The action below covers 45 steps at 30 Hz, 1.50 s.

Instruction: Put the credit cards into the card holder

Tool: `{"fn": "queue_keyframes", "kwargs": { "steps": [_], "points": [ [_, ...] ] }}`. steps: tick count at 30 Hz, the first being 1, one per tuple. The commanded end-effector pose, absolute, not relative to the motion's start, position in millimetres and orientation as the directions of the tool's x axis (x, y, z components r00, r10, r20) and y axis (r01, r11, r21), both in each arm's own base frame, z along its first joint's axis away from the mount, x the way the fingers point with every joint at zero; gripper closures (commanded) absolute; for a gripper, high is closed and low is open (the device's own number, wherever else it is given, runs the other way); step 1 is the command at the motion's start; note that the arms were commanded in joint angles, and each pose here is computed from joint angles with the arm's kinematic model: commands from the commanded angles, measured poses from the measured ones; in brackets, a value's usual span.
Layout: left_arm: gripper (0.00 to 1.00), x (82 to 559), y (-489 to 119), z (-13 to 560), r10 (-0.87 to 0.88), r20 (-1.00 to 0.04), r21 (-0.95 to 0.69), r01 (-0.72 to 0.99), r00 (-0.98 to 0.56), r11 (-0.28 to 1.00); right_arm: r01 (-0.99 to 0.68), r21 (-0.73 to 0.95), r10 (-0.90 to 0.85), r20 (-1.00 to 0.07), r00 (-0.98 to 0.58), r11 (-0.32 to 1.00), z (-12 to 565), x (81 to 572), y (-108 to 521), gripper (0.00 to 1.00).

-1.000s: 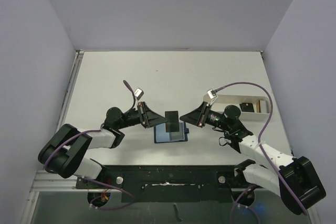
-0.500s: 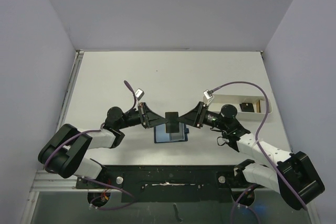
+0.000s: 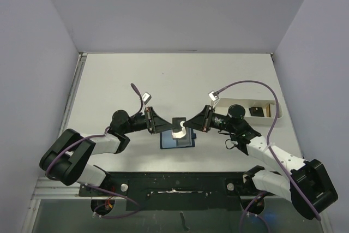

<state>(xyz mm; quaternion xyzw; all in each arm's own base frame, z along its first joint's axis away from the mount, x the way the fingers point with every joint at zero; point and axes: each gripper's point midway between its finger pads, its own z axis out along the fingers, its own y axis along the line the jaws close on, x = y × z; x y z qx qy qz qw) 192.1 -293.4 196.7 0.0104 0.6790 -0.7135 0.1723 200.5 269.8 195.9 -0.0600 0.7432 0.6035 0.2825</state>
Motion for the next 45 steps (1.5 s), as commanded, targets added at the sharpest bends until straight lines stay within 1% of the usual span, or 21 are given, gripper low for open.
{"fn": "queue_keyframes", "kwargs": {
  "steps": [1,6,9,11,12,14,15,17,19,21,22,23,32,33,35,37,40,44,45],
  "points": [
    [1.0,190.2,-288.5,225.0,-0.225,-0.354,-0.924,0.377,-0.908,-0.066,-0.481,0.822,0.263,-0.558,-0.787,0.306,206.8,210.6,260.1,1.0],
    [1.0,188.2,-286.3,226.8,-0.227,-0.367,-0.919,0.389,-0.902,-0.061,-0.496,0.815,0.256,-0.57,-0.781,0.3,211.4,206.7,256.9,0.95],
    [1.0,184.6,-285.6,231.9,-0.218,-0.383,-0.911,0.406,-0.898,-0.074,-0.512,0.814,0.242,-0.574,-0.783,0.274,213.4,200.6,257.7,1.0],
    [1.0,183.2,-285.4,232.4,-0.212,-0.386,-0.91,0.409,-0.898,-0.074,-0.513,0.82,0.247,-0.568,-0.785,0.255,214.5,197.3,257.6,1.0],
    [0.97,182.9,-285.4,232.7,-0.21,-0.387,-0.91,0.409,-0.898,-0.074,-0.509,0.825,0.255,-0.562,-0.787,0.245,215.5,196.1,257.4,1.0],
    [0.95,182.0,-284.9,231.5,-0.209,-0.385,-0.911,0.407,-0.899,-0.072,-0.508,0.832,0.275,-0.554,-0.786,0.224,218.8,195.1,257.3,1.0],
    [0.96,181.7,-284.8,231.1,-0.209,-0.384,-0.911,0.405,-0.9,-0.071,-0.511,0.832,0.282,-0.555,-0.783,0.217,220.3,195.0,257.2,1.0],
    [1.0,180.6,-284.2,231.8,-0.209,-0.382,-0.912,0.404,-0.9,-0.076,-0.51,0.835,0.291,-0.55,-0.783,0.207,221.7,195.2,257.1,1.0],
    [1.0,178.8,-283.5,234.4,-0.209,-0.382,-0.909,0.407,-0.9,-0.088,-0.511,0.838,0.302,-0.546,-0.782,0.192,223.8,194.3,257.4,1.0],
    [0.97,177.7,-283.0,236.8,-0.211,-0.385,-0.906,0.411,-0.898,-0.096,-0.508,0.842,0.313,-0.54,-0.781,0.182,225.3,194.3,256.8,1.0],
    [0.97,177.6,-283.1,237.5,-0.211,-0.384,-0.907,0.41,-0.899,-0.097,-0.507,0.844,0.315,-0.536,-0.783,0.176,225.7,194.0,256.9,1.0],
    [1.0,177.6,-283.0,237.9,-0.211,-0.386,-0.906,0.412,-0.898,-0.098,-0.505,0.847,0.318,-0.531,-0.785,0.168,226.5,193.5,257.1,1.0],
    [1.0,173.2,-281.5,241.6,-0.206,-0.401,-0.896,0.429,-0.893,-0.115,-0.503,0.855,0.326,-0.516,-0.792,0.129,230.1,190.9,252.5,1.0],
    [1.0,172.1,-281.2,242.6,-0.205,-0.402,-0.895,0.431,-0.892,-0.119,-0.501,0.855,0.321,-0.515,-0.795,0.133,228.7,190.8,251.9,0.99],
    [1.0,170.5,-281.0,244.8,-0.201,-0.41,-0.89,0.438,-0.89,-0.124,-0.507,0.851,0.309,-0.522,-0.795,0.136,228.7,190.1,252.3,0.95],
    [1.0,169.8,-281.1,244.8,-0.197,-0.413,-0.889,0.44,-0.889,-0.124,-0.507,0.851,0.307,-0.523,-0.795,0.137,228.4,189.9,252.4,0.94],
    [1.0,171.1,-281.3,243.8,-0.199,-0.413,-0.89,0.44,-0.889,-0.119,-0.505,0.851,0.314,-0.522,-0.793,0.142,228.4,191.6,252.3,1.0],
    [1.0,172.9,-282.1,238.4,-0.199,-0.425,-0.887,0.45,-0.883,-0.104,-0.5,0.856,0.32,-0.515,-0.795,0.135,228.3,191.7,252.2,1.0],
    [0.98,173.8,-282.5,234.8,-0.195,-0.427,-0.888,0.451,-0.883,-0.093,-0.501,0.856,0.324,-0.513,-0.795,0.125,230.3,191.0,252.0,1.0]
  ]
}}
